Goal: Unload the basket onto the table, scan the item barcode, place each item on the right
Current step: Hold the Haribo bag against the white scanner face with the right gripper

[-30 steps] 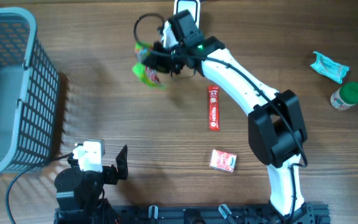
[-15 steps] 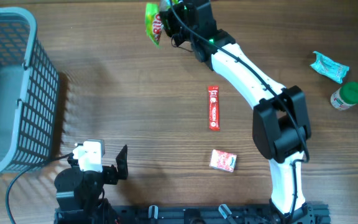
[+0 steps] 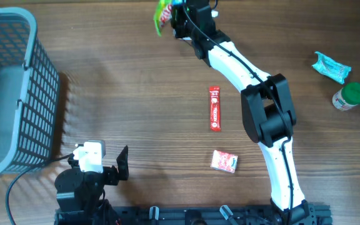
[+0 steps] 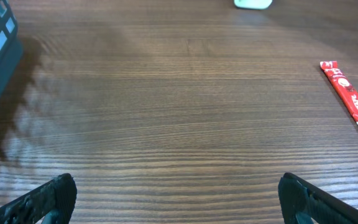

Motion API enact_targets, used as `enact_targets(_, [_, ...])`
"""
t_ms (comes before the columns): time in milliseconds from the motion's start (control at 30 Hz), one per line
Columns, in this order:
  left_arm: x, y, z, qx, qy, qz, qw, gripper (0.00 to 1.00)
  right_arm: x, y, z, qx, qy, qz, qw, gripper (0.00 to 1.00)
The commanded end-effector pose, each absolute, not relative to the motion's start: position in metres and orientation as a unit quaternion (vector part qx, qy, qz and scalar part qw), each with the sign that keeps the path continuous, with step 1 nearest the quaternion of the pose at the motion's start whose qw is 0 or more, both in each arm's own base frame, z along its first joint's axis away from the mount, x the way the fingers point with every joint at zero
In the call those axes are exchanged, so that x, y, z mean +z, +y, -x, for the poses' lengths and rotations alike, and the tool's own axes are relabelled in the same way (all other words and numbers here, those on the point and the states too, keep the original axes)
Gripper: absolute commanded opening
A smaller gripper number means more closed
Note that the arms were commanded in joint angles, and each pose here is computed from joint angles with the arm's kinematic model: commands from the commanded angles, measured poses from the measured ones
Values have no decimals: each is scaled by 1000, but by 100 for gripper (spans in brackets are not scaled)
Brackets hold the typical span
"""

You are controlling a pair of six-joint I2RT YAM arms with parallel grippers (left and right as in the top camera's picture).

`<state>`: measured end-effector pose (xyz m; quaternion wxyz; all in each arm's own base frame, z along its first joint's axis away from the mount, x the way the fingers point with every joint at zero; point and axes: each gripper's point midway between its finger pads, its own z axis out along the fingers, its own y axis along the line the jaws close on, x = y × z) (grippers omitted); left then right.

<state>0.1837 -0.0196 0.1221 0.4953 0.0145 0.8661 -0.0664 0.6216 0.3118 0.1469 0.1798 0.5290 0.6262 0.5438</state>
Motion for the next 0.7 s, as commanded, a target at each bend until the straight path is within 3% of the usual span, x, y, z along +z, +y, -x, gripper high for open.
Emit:
enact_targets(0, [121,-20,-184,-64,865,-21,497,100,154,311,-630,572,579,-565,132,5])
enact_targets(467, [121,-20,-184,-64,865,-21,497,100,153,267,-652,569,558,-584,153,5])
enact_targets(667, [121,-20,-184,-64,865,-21,497,100,138,277,-659,607,559,-548,137,5])
